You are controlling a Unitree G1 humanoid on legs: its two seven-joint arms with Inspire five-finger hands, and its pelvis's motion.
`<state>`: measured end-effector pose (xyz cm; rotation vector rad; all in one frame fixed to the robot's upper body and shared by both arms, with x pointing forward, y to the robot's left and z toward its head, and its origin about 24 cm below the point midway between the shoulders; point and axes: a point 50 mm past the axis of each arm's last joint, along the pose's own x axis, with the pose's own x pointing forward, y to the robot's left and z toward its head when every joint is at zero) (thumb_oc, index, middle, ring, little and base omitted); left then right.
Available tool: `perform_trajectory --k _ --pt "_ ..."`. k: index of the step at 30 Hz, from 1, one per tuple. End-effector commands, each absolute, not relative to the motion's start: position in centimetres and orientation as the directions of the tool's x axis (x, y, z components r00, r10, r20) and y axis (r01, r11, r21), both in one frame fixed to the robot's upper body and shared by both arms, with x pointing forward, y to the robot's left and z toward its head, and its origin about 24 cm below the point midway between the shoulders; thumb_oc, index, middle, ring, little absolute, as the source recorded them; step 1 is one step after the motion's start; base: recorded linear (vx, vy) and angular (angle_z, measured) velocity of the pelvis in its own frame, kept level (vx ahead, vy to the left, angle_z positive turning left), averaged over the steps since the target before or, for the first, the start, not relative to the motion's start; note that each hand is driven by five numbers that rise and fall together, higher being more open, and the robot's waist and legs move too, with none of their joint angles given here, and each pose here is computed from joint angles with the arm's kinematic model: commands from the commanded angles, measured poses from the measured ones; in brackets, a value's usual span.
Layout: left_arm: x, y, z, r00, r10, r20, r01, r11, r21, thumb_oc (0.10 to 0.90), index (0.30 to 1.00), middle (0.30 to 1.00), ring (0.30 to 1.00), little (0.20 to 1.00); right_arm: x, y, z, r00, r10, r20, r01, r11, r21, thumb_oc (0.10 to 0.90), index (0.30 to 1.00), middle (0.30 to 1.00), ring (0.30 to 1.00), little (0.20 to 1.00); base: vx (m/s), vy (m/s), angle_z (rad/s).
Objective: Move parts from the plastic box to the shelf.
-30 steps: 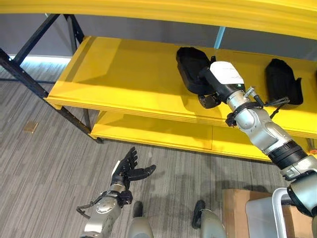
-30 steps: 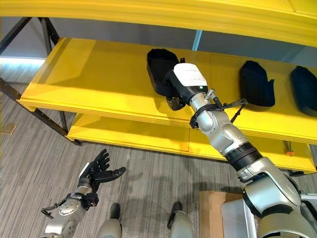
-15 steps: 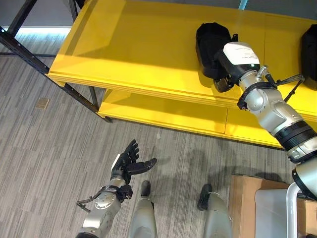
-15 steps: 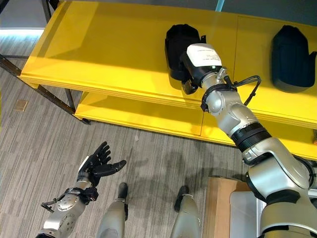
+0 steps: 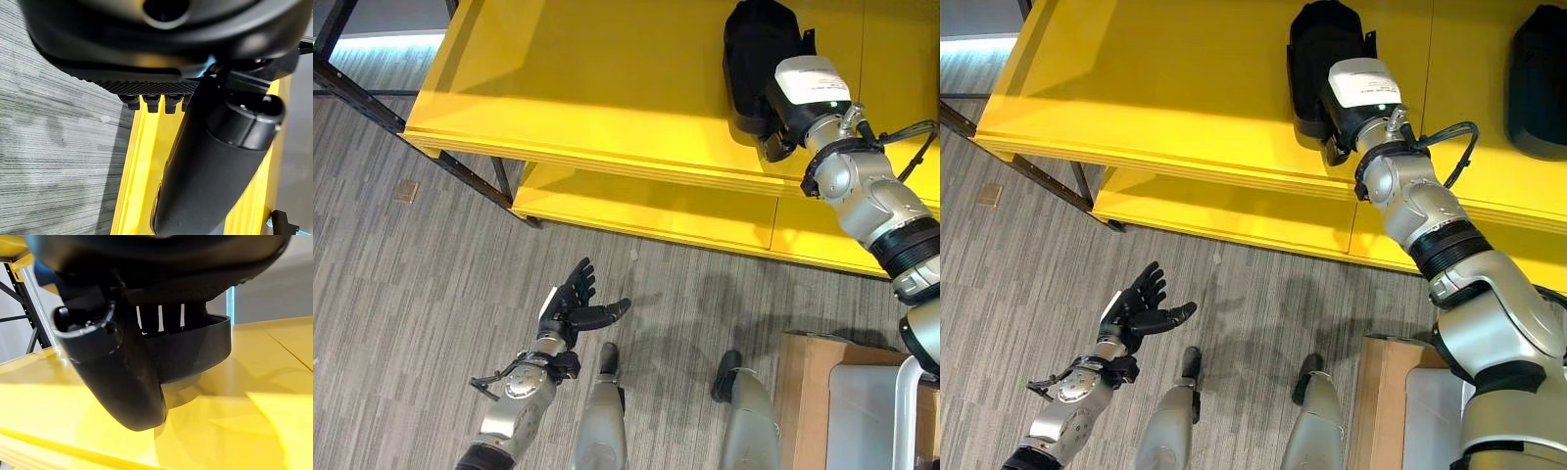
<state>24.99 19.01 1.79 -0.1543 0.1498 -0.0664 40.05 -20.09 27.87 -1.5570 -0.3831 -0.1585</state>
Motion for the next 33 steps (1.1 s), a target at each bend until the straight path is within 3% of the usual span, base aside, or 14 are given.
perform_trajectory --k 1,21,33 --pt "25.5 18.9 6.4 0.990 -0.109 0.091 0.124 0.977 -0.174 0.900 1.000 1.000 1.000 1.000 37.7 -18.7 39.2 0.734 0.180 0.655 0.669 -0.027 -0.743 0.400 0.300 0.300 0.300 0.300 0.00 0.000 0.00" --pt "26.1 18.5 6.8 0.986 -0.122 0.113 0.141 0.974 -0.175 0.900 1.000 1.000 1.000 1.000 37.9 -20.6 40.7 0.720 0.058 0.691 0.693 -0.038 -0.720 0.400 0.300 0.300 0.300 0.300 0.00 0.000 0.00" --pt "26.5 18.2 6.9 0.983 -0.151 0.108 0.167 0.973 -0.159 0.900 1.000 1.000 1.000 1.000 37.8 -18.5 41.3 0.698 0.108 0.707 0.710 0.015 -0.704 0.400 0.300 0.300 0.300 0.300 -0.01 0.023 -0.06"
